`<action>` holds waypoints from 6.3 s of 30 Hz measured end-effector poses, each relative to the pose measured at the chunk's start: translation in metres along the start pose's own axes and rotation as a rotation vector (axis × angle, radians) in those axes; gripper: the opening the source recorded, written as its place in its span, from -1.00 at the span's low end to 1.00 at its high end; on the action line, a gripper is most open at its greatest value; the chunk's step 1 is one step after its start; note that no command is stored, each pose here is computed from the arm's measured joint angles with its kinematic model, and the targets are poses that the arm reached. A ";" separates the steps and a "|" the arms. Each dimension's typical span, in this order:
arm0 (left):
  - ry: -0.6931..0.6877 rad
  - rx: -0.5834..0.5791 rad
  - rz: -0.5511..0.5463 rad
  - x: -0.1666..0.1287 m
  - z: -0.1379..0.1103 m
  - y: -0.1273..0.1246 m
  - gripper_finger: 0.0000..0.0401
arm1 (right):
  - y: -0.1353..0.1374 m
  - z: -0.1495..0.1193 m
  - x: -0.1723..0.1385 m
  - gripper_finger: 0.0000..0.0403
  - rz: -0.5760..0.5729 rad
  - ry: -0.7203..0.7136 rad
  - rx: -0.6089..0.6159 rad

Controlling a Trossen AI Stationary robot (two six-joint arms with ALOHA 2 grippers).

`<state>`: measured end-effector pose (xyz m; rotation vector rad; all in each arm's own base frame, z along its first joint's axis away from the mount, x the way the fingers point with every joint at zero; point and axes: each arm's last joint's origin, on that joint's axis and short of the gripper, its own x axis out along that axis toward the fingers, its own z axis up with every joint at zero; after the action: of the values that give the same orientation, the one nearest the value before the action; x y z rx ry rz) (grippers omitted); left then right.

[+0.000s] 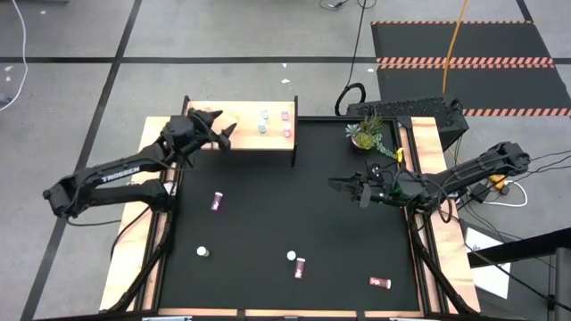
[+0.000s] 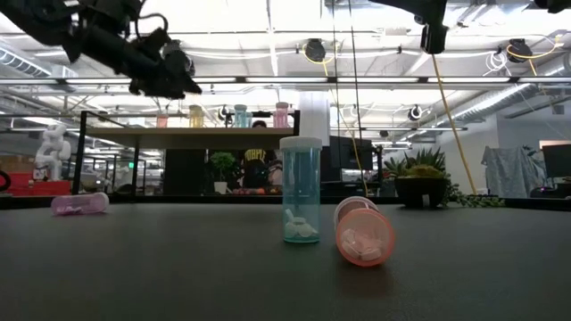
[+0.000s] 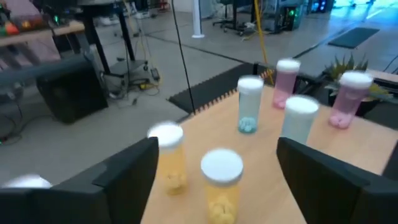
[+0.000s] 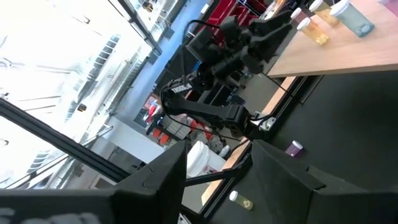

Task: Pick and place medicine bottles onto shelf by color
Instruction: Put the left orange pill bottle on the shelf aligned with the other orange pill bottle

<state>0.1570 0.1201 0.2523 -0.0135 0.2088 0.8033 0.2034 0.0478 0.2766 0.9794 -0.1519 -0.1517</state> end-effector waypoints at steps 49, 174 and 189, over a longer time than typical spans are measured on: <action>0.796 -0.196 -0.524 -0.058 0.077 -0.223 0.57 | 0.002 -0.007 -0.038 -0.13 -0.019 0.305 -0.012; 0.867 -0.369 -0.571 -0.072 -0.037 -0.401 -0.07 | -0.029 -0.088 -0.108 -0.13 -0.403 1.082 -0.229; 0.645 -0.072 -0.722 -0.073 -0.043 -0.413 -0.08 | -0.029 -0.088 -0.109 -0.13 -0.400 1.061 -0.242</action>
<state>0.3955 -0.2234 0.1960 -0.3987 0.7372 0.0596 0.1124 0.1247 0.1982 0.7328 1.0161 0.0010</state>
